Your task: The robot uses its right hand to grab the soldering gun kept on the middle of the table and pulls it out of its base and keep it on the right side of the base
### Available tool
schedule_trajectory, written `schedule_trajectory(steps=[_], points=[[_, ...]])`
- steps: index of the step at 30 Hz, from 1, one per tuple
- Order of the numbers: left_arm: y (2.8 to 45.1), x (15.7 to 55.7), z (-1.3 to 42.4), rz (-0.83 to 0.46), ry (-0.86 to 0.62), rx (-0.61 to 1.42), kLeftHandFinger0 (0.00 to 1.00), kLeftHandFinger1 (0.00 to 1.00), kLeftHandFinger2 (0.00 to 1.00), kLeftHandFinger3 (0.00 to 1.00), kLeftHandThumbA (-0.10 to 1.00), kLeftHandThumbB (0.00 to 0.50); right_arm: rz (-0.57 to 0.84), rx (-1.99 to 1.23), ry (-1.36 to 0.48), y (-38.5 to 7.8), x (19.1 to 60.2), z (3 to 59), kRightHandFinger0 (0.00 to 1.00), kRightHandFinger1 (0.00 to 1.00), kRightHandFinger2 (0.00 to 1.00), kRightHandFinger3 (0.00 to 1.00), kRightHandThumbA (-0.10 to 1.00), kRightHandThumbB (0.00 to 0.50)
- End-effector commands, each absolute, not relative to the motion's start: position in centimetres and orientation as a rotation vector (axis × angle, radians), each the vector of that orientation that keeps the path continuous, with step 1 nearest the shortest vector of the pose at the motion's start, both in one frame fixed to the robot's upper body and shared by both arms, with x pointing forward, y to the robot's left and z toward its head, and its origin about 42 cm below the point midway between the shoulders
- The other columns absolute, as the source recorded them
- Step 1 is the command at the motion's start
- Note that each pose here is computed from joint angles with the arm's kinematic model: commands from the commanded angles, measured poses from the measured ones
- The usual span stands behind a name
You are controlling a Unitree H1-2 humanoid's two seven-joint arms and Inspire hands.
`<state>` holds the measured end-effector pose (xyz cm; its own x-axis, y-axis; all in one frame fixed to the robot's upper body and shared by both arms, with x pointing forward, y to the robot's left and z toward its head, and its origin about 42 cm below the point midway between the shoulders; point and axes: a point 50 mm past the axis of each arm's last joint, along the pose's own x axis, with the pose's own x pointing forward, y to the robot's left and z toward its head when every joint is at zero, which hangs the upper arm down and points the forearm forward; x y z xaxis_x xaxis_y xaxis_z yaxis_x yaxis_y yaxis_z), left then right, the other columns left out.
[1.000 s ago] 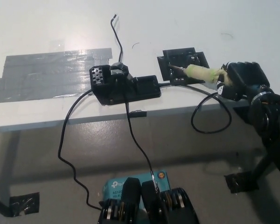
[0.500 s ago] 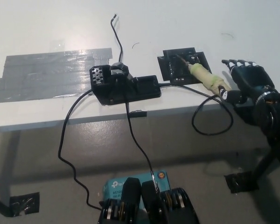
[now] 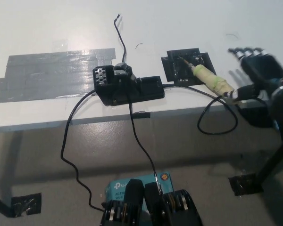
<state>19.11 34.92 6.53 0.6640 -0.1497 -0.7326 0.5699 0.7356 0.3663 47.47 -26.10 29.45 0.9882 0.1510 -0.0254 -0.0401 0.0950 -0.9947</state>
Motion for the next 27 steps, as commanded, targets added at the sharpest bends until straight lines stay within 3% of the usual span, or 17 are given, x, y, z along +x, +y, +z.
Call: schedule_trajectory(steps=[1, 5, 6, 8, 9, 10, 12, 15, 17, 19, 20, 21, 24, 25, 27], points=[[35.9, 18.7, 6.9, -0.43, 0.762, 0.633, 1.0, 1.0, 1.0, 1.0, 0.53, 0.163, 0.015, -1.321, -0.196, -29.4, 44.6, 35.0, 1.0, 1.0, 1.0, 1.0, 0.94, 0.289], [35.9, 18.6, 6.9, -0.433, 0.763, 0.641, 1.0, 1.0, 1.0, 1.0, 0.53, 0.156, -0.046, -1.186, -0.213, -31.8, 41.3, 37.2, 1.0, 1.0, 1.0, 1.0, 0.95, 0.274], [35.9, 18.6, 6.9, -0.434, 0.764, 0.641, 1.0, 1.0, 1.0, 1.0, 0.53, 0.153, -0.059, -1.092, -0.226, -32.9, 39.6, 37.9, 1.0, 1.0, 1.0, 1.0, 0.86, 0.232], [36.0, 18.4, 6.8, -0.436, 0.772, 0.641, 1.0, 1.0, 1.0, 1.0, 0.54, 0.152, -0.1, -1.014, -0.243, -34.7, 36.8, 38.5, 1.0, 1.0, 1.0, 1.0, 0.74, 0.214], [36.0, 18.3, 6.7, -0.435, 0.774, 0.637, 1.0, 1.0, 1.0, 1.0, 0.54, 0.152, -0.107, -1.0, -0.249, -35.0, 36.3, 38.6, 1.0, 1.0, 1.0, 1.0, 0.73, 0.213], [36.0, 18.3, 6.6, -0.431, 0.777, 0.63, 1.0, 1.0, 1.0, 1.0, 0.54, 0.166, -0.192, -0.947, -0.235, -37.9, 32.5, 37.2, 1.0, 1.0, 1.0, 1.0, 0.67, 0.195], [36.0, 18.3, 6.4, -0.43, 0.783, 0.627, 1.0, 1.0, 1.0, 1.0, 0.53, 0.163, -0.278, -0.897, -0.183, -40.0, 29.3, 34.9, 1.0, 1.0, 1.0, 1.0, 0.54, 0.14], [36.1, 18.5, 6.4, -0.434, 0.787, 0.634, 1.0, 1.0, 1.0, 1.0, 0.54, 0.161, -0.333, -0.8, -0.109, -41.3, 26.3, 31.9, 1.0, 1.0, 1.0, 1.0, 0.5, 0.11], [36.4, 18.2, 6.3, -0.434, 0.796, 0.637, 1.0, 1.0, 1.0, 1.0, 0.55, 0.162, -0.391, -0.696, -0.027, -42.0, 24.0, 28.5, 1.0, 1.0, 1.0, 1.0, 0.52, 0.127], [36.4, 18.0, 6.3, -0.436, 0.798, 0.636, 1.0, 1.0, 1.0, 1.0, 0.54, 0.156, -0.435, -0.608, 0.078, -42.6, 22.1, 24.9, 1.0, 1.0, 1.0, 1.0, 0.41, 0.079], [36.4, 18.0, 6.3, -0.433, 0.799, 0.635, 1.0, 1.0, 1.0, 1.0, 0.54, 0.147, -0.446, -0.541, 0.109, -42.8, 21.6, 23.3, 1.0, 1.0, 1.0, 1.0, 0.34, 0.05], [36.4, 17.8, 6.2, -0.437, 0.801, 0.637, 1.0, 1.0, 1.0, 1.0, 0.54, 0.139, -0.476, -0.533, 0.138, -42.8, 21.1, 22.0, 1.0, 1.0, 1.0, 1.0, 0.29, 0.065], [36.6, 17.6, 6.3, -0.421, 0.8, 0.622, 1.0, 1.0, 1.0, 1.0, 0.52, 0.144, -0.487, -0.449, 0.228, -43.0, 20.4, 18.3, 1.0, 1.0, 1.0, 1.0, 0.24, 0.038], [36.6, 17.6, 6.3, -0.421, 0.799, 0.634, 1.0, 1.0, 1.0, 1.0, 0.54, 0.14, -0.476, -0.446, 0.24, -43.2, 20.4, 16.8, 1.0, 1.0, 1.0, 1.0, 0.17, 0.043], [36.5, 17.7, 6.5, -0.415, 0.793, 0.64, 1.0, 1.0, 1.0, 1.0, 0.55, 0.143, -0.463, -0.461, 0.279, -43.7, 20.6, 15.3, 1.0, 1.0, 1.0, 1.0, 0.15, 0.049]])
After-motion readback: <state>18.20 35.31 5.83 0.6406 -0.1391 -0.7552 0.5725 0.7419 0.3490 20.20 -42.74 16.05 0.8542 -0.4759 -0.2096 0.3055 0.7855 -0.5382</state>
